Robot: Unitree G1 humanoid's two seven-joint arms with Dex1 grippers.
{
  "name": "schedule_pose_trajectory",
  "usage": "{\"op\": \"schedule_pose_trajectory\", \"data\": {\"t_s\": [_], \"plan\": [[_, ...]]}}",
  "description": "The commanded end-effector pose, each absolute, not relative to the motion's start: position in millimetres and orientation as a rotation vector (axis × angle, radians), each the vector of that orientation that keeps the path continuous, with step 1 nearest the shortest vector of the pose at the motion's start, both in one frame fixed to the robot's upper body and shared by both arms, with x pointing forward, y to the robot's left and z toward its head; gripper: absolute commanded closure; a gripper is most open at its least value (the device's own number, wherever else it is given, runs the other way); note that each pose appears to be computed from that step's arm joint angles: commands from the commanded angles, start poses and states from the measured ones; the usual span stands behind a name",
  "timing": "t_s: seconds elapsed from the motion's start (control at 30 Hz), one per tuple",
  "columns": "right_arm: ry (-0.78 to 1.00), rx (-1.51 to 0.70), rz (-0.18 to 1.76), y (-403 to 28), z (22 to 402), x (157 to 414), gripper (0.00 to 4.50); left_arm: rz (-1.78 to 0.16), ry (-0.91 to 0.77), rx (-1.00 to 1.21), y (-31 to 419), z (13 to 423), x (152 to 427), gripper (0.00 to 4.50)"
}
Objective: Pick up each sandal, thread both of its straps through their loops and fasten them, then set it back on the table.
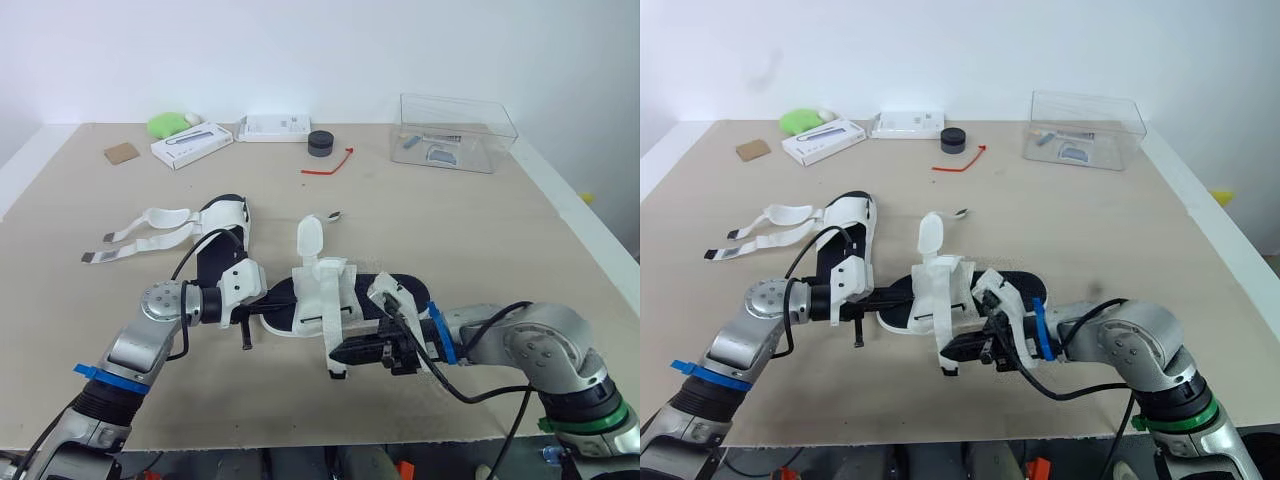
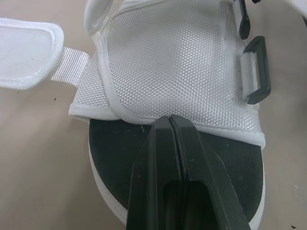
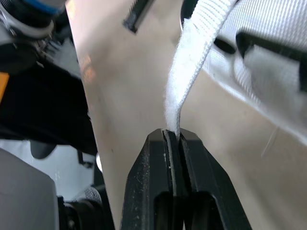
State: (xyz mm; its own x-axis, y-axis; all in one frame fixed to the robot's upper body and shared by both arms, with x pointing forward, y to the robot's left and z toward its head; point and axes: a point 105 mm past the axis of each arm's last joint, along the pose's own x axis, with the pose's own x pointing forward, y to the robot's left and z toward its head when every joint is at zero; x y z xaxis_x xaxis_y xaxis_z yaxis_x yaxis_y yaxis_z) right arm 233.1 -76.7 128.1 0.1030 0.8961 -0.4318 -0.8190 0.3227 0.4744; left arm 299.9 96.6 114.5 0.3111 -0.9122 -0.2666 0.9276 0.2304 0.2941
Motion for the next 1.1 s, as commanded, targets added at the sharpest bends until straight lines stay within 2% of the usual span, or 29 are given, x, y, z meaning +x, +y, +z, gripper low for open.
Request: {"op": "schedule_pose_trajectory", "data": {"t_s": [0.03,0.27,0.5,0.73,1.1], "plan": [[0.668,0.204,1.284,-78.0,161.3,245.9,4.44,-1.28,0.014,0.441,94.8,121.2,297.0,4.5],[0.641,0.306,1.259,-81.4,206.9,281.2,4.44,-1.281,0.015,0.437,94.3,120.5,298.0,4.5],[0.717,0.312,1.15,-89.3,208.7,310.1,4.44,-1.283,0.01,0.437,92.2,120.2,299.8,4.5],[0.8,0.313,1.17,-85.7,199.9,305.8,4.44,-1.283,0.008,0.443,91.8,118.5,299.8,4.5],[0.833,0.341,1.231,-79.8,198.2,296.0,4.44,-1.284,0.012,0.454,92.3,115.9,298.0,4.5]]}}
